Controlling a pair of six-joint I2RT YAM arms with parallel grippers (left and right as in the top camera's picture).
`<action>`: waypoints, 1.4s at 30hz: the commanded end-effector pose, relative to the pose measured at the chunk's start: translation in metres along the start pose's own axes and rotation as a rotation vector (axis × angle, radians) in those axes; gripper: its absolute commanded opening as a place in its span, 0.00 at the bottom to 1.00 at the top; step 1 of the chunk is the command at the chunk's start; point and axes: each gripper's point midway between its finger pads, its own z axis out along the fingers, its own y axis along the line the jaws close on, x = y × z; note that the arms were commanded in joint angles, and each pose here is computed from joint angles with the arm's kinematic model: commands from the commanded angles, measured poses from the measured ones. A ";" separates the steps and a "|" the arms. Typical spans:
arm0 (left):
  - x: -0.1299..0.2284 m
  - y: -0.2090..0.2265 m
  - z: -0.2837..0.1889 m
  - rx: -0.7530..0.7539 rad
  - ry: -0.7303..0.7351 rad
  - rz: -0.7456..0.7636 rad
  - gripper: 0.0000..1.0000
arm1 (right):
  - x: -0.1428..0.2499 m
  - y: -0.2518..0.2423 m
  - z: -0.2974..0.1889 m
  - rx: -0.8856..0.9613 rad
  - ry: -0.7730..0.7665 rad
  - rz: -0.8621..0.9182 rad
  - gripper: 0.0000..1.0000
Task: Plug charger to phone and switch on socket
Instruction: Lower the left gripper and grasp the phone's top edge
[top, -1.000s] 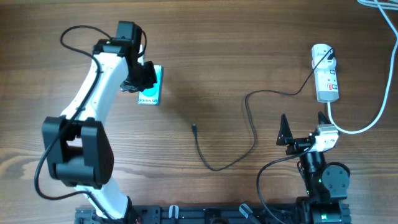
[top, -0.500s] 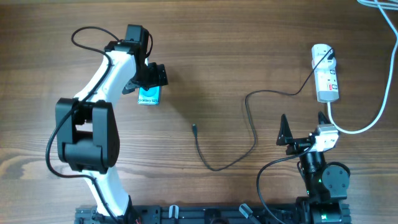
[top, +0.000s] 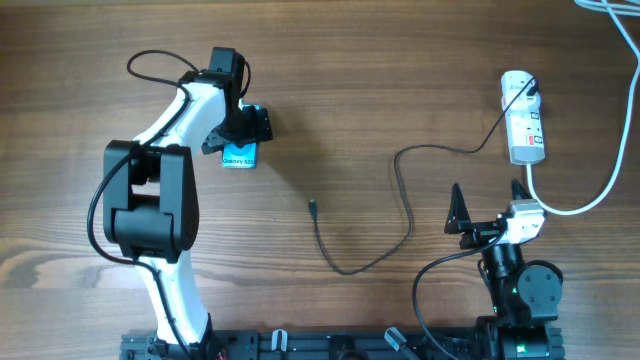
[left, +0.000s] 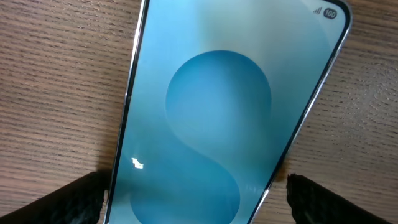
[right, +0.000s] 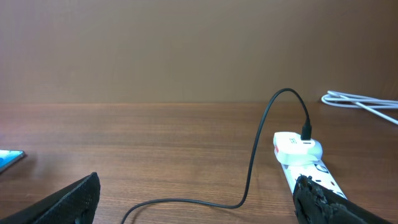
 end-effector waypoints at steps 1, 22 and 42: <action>-0.001 -0.001 0.003 -0.014 0.003 0.009 0.90 | -0.001 0.004 0.000 -0.020 -0.005 -0.009 1.00; 0.062 0.016 0.014 -0.075 0.219 0.015 0.69 | -0.001 0.004 0.000 -0.020 -0.005 -0.010 1.00; 0.107 0.017 -0.001 -0.066 0.418 -0.004 0.84 | -0.001 0.004 0.000 -0.020 -0.005 -0.009 1.00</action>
